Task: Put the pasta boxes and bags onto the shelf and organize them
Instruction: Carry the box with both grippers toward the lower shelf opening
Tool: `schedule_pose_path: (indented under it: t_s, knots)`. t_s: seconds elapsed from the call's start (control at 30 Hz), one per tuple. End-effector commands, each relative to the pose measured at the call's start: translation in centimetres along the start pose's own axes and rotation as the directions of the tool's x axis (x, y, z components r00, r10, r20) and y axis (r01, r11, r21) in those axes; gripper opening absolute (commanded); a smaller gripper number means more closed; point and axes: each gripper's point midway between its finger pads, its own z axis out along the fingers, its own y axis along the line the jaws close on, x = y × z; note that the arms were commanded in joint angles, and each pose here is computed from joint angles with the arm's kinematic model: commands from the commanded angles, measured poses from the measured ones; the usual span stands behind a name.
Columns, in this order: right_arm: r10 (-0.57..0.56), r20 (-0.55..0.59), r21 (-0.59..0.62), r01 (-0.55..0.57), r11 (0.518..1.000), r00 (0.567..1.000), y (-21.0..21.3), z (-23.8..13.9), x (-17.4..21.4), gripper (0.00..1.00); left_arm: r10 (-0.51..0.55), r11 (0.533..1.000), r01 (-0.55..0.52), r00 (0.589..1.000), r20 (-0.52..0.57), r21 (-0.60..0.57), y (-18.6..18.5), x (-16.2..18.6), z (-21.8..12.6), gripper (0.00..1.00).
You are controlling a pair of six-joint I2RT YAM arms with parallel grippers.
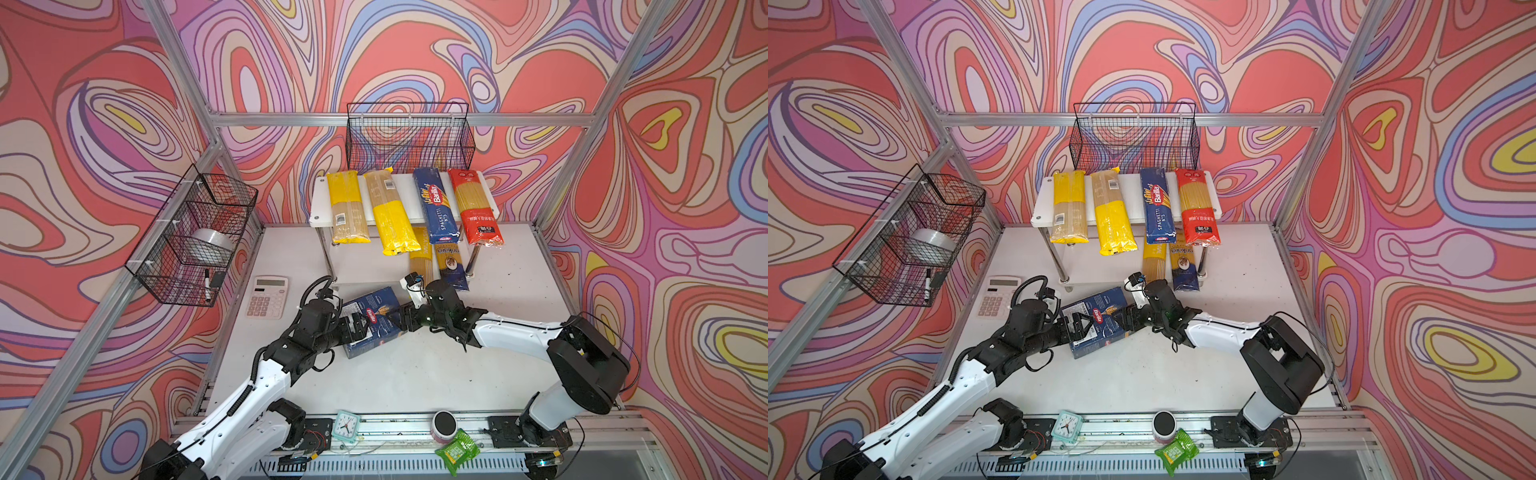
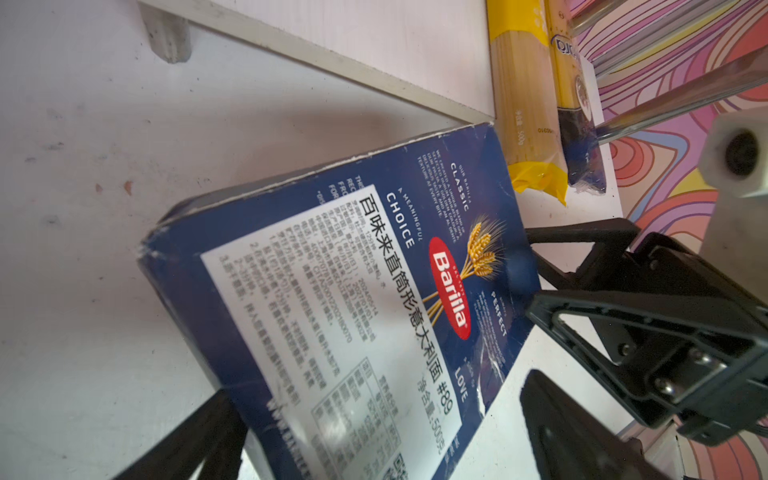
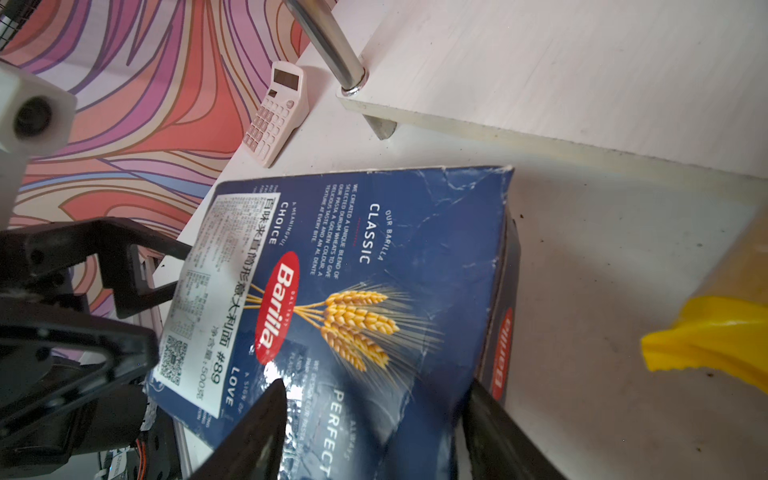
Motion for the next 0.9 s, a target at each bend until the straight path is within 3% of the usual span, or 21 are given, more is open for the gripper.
schedule_pose_path:
  t_s: [0.0,0.4,0.87]
  knots:
    - [-0.122,0.123,-0.224,0.147,0.963,0.985,7.6,-1.4,-4.5,0.67,0.078,0.965,-0.117,0.983,0.169,0.236,-6.9,-4.9,-2.1,1.0]
    - [-0.152,0.152,-0.194,0.18,0.964,0.977,7.8,-0.7,-6.6,0.68,0.12,0.977,-0.151,0.973,0.196,0.153,-6.4,-6.4,-1.5,1.0]
    - [-0.162,0.146,-0.193,0.189,0.963,0.976,7.7,0.9,-7.3,0.68,0.163,0.957,-0.214,0.956,0.245,0.198,-8.8,-8.9,0.3,1.0]
